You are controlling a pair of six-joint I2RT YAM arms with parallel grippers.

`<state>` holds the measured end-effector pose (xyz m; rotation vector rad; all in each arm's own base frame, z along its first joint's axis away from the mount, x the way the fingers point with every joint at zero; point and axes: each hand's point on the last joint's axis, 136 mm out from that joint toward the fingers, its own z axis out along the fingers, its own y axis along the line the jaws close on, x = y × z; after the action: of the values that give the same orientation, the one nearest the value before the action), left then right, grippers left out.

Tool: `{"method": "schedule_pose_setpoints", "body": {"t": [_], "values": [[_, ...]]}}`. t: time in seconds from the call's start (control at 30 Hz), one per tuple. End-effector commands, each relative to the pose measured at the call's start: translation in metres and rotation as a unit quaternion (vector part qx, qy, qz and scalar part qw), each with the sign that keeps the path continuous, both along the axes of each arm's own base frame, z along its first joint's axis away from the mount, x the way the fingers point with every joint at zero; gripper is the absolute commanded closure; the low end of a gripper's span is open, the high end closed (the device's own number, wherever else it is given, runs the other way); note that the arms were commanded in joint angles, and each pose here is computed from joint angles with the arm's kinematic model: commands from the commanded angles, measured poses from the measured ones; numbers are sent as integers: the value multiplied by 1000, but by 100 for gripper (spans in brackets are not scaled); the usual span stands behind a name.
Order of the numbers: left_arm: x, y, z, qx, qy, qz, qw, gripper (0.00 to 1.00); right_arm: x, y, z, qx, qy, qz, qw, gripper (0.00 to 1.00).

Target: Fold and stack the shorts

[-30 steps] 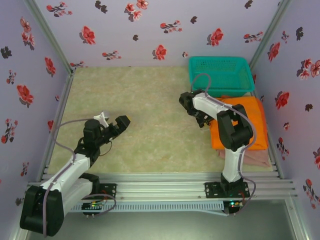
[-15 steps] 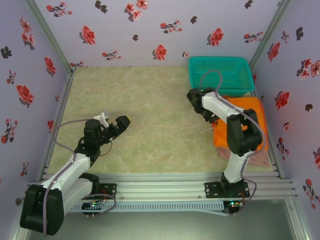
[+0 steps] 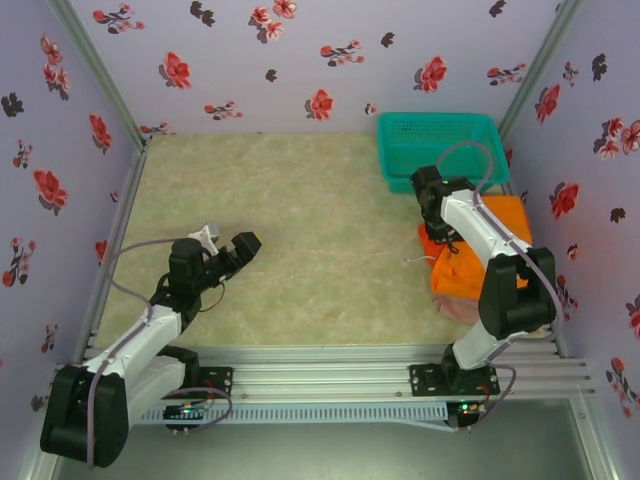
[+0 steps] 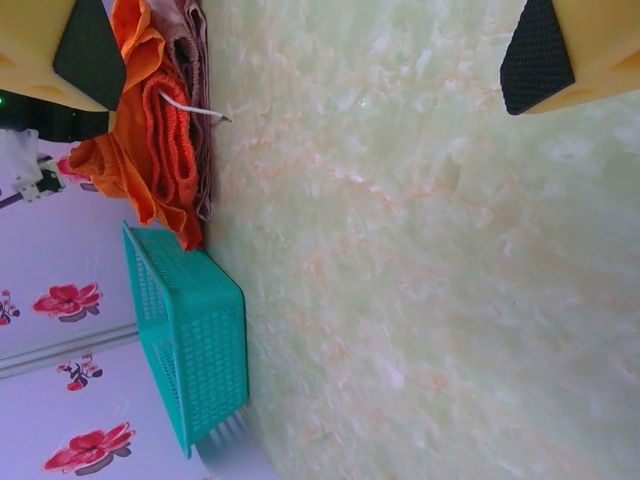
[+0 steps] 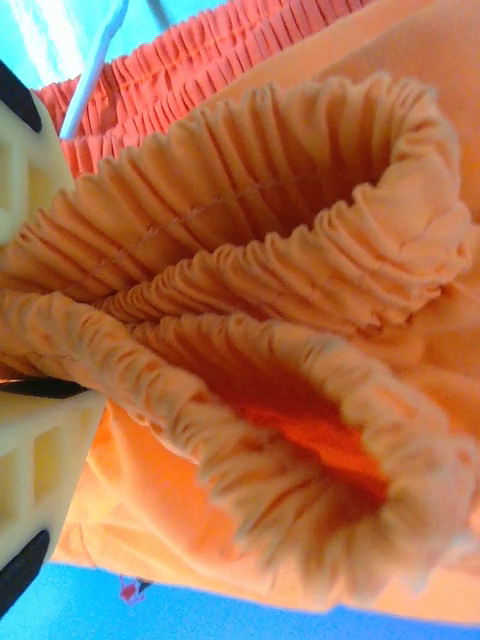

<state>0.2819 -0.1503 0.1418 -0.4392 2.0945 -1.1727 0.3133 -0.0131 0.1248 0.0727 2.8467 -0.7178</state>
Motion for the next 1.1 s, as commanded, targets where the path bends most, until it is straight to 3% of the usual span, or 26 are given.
{"method": "schedule_pose_setpoints", "body": {"t": [0.0, 0.2, 0.33, 0.53, 0.7, 0.87, 1.0, 1.07], "values": [[3, 4, 0, 2, -5, 9, 1000, 1, -5, 9, -28, 29, 37, 6, 999, 71], [2, 4, -1, 1, -3, 10, 1000, 1, -11, 24, -62, 72, 75, 6, 995, 60], [2, 5, 0, 3, -6, 10, 1000, 1, -10, 48, -59, 144, 68, 15, 987, 41], [2, 8, 4, 27, -9, 11, 1000, 1, -3, 93, 12, 287, -36, 58, 956, 6], [3, 31, 15, 101, -35, 51, 993, 1, 0, 107, 87, 348, -183, 102, 914, 1], [4, 79, 27, 222, -72, 138, 963, 1, 1, 90, 120, 326, -328, 116, 879, 1], [5, 115, 41, 312, -112, 201, 922, 1, -2, 75, 98, 273, -357, 140, 882, 1], [6, 134, 44, 356, -124, 240, 895, 1, 0, 52, 77, 224, -374, 98, 895, 1]]}}
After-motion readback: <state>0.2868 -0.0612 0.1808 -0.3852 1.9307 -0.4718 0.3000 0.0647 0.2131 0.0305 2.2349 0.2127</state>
